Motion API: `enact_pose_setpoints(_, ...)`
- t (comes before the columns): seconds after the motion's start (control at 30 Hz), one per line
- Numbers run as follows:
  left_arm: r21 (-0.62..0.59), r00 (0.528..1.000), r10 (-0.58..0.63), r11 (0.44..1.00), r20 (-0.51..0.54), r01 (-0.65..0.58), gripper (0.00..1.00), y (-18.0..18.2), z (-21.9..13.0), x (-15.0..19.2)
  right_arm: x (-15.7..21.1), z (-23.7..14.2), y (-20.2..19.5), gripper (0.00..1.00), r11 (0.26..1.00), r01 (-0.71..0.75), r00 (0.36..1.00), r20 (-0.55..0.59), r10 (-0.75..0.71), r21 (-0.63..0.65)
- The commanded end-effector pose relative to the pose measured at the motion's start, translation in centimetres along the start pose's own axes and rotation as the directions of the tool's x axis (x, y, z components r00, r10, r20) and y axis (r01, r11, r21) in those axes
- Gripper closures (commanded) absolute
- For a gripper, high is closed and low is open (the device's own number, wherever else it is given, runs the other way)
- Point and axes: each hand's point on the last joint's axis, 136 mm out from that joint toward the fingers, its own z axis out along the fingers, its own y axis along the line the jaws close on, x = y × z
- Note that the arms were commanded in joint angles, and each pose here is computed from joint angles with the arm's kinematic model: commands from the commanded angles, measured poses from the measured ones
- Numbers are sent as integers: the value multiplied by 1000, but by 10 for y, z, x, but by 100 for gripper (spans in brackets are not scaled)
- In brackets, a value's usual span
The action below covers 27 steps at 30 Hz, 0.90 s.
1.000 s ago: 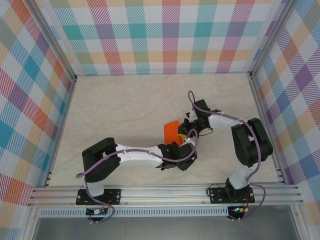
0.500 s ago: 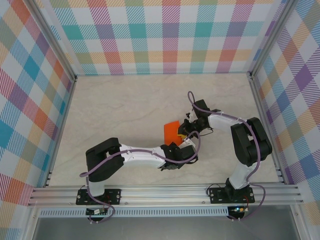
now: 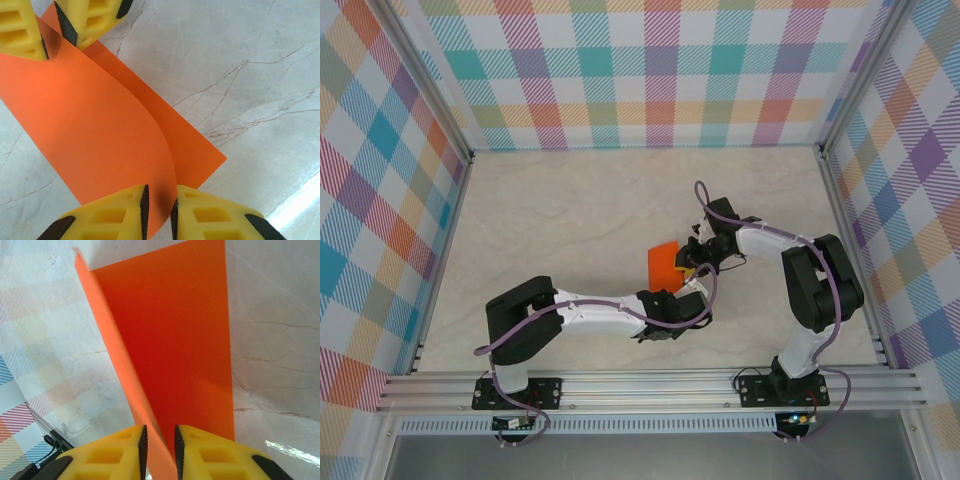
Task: Fold a paper plane with a square sheet of paper (fold left side to right side)
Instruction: Fold the triangle a second time at the center of the table.
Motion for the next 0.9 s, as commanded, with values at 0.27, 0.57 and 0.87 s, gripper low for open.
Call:
enact_pose_setpoints(0.27,72,996,-77,995,35,74,84,-2,-19,-5,-20,-80,30,54,992,82,976,210,-60,-98)
enact_pose_setpoints(0.57,184,977,-210,962,28,201,93,6,-20,-9,13,-93,-7,74,998,59,974,222,-51,-31)
enact_pose_setpoints(0.87,287,937,-349,899,10,332,98,19,-19,-6,46,-61,-34,91,996,2,990,141,11,-86)
